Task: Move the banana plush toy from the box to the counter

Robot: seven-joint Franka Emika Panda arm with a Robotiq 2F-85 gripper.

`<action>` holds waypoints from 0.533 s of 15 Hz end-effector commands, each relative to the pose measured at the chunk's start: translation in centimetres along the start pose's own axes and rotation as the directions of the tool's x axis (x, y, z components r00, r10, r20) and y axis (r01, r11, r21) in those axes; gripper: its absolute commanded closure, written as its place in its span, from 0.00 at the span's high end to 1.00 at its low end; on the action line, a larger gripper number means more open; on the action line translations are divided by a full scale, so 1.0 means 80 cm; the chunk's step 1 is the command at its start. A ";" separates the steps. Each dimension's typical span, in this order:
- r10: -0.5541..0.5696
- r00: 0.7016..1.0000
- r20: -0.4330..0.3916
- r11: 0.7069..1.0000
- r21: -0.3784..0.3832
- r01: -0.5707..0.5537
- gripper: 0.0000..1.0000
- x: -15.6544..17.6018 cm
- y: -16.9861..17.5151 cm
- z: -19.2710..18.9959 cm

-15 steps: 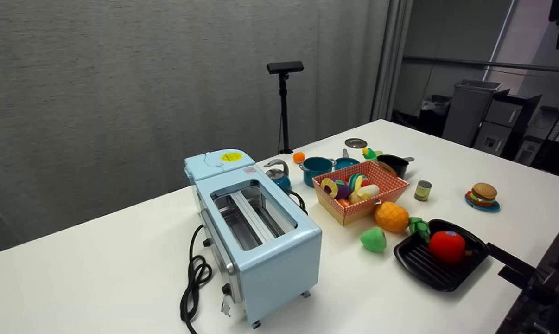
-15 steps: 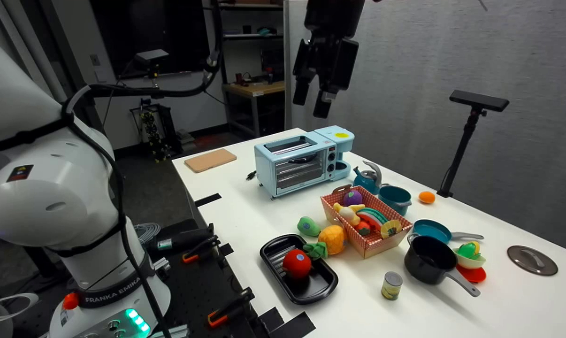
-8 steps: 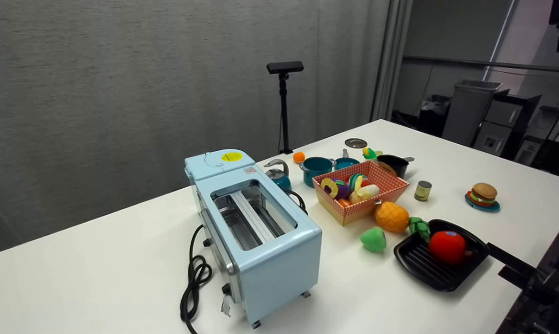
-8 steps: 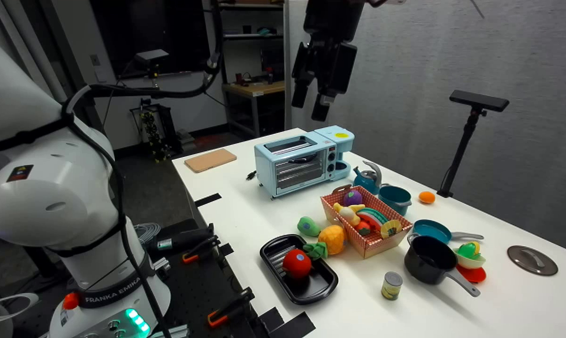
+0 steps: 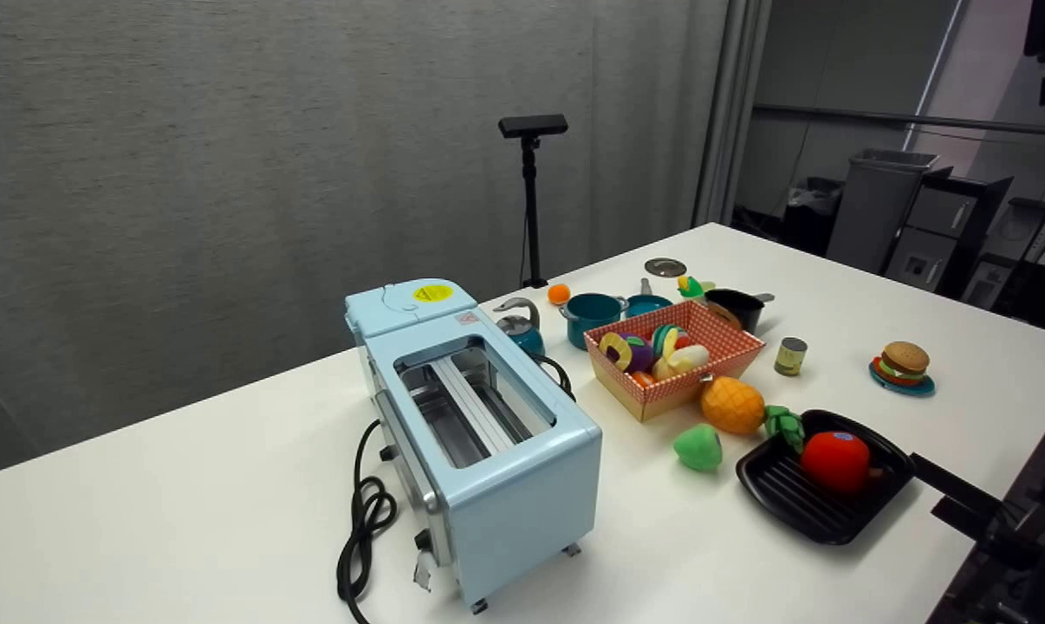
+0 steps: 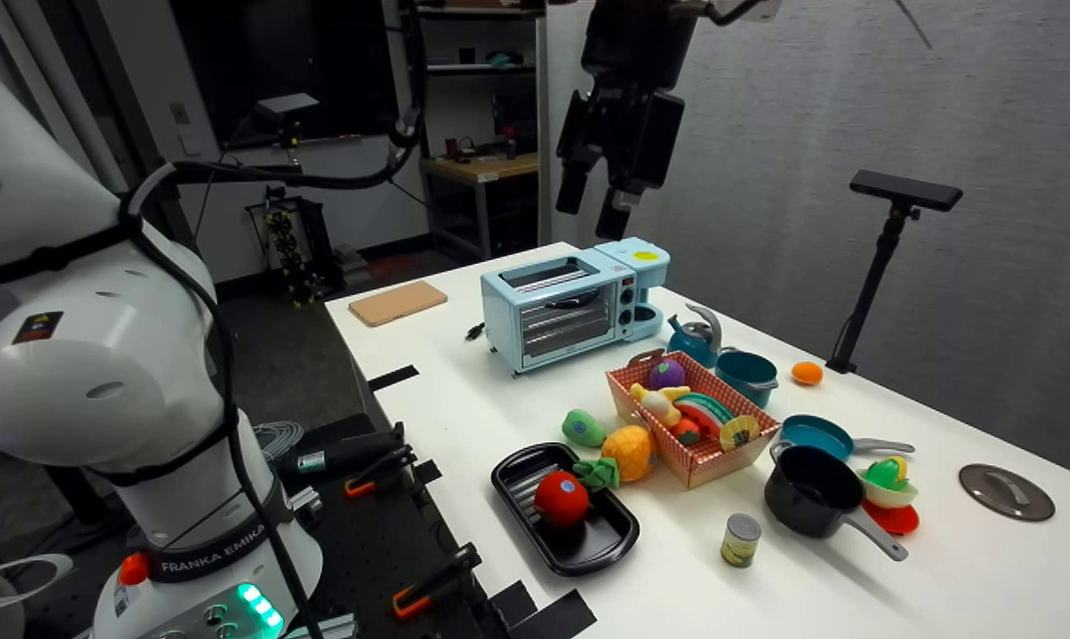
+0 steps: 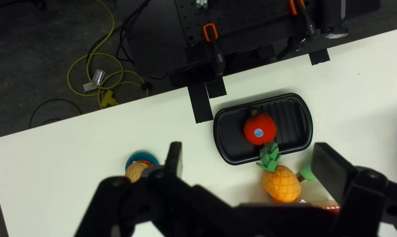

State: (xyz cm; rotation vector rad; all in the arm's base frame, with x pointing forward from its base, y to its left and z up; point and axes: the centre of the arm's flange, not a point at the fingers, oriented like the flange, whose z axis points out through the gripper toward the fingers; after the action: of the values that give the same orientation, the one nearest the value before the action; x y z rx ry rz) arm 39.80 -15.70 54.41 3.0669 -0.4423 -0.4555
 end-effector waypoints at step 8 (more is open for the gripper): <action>-0.094 0.995 -0.042 0.993 -0.070 0.091 1.00 0.053 -0.009 0.013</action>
State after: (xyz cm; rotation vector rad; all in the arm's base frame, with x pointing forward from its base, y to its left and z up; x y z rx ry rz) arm 42.06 -16.20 52.49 3.0478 -0.3497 -0.4170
